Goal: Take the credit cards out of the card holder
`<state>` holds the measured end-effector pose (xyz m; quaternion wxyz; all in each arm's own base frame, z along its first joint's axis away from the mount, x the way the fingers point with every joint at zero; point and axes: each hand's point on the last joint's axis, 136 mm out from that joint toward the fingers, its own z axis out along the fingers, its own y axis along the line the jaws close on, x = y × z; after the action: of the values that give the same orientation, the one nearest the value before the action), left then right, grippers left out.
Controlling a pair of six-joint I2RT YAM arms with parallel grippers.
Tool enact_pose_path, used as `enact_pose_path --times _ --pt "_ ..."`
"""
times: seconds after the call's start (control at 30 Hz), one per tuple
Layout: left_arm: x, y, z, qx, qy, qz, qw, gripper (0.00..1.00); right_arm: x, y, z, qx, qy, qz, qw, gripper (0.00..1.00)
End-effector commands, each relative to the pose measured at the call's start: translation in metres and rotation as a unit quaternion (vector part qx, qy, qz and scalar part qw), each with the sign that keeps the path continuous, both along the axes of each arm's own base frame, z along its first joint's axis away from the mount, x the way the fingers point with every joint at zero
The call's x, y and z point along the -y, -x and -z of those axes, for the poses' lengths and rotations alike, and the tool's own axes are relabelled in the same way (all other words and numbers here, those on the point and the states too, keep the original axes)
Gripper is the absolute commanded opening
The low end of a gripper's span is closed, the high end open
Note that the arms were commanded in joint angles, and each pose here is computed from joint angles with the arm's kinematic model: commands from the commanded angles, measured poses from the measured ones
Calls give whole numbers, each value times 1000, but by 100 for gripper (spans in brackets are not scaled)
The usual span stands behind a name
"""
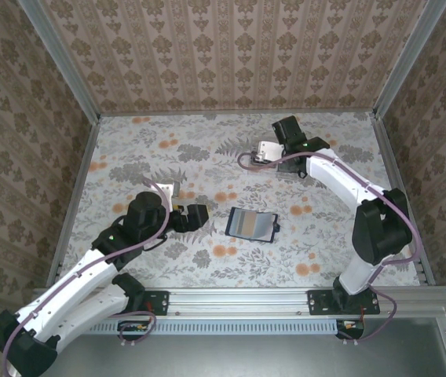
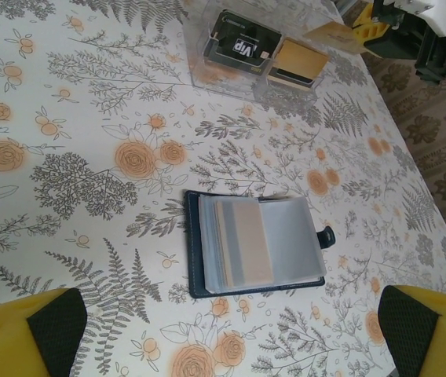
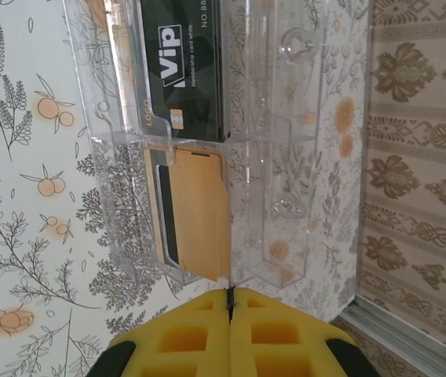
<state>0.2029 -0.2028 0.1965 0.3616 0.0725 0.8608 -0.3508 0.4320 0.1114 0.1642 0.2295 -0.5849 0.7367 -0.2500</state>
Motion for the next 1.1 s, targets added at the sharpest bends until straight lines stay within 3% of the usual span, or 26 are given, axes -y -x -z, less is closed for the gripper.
enact_pose_path --times 0.0,1.07 --pt "-7 -4 3 7 -12 -12 1000 100 -2 -4 19 -15 -16 -8 1000 0" --pt "-12 -12 7 -4 -14 -26 1000 100 14 -22 47 -31 -40 18 999 0"
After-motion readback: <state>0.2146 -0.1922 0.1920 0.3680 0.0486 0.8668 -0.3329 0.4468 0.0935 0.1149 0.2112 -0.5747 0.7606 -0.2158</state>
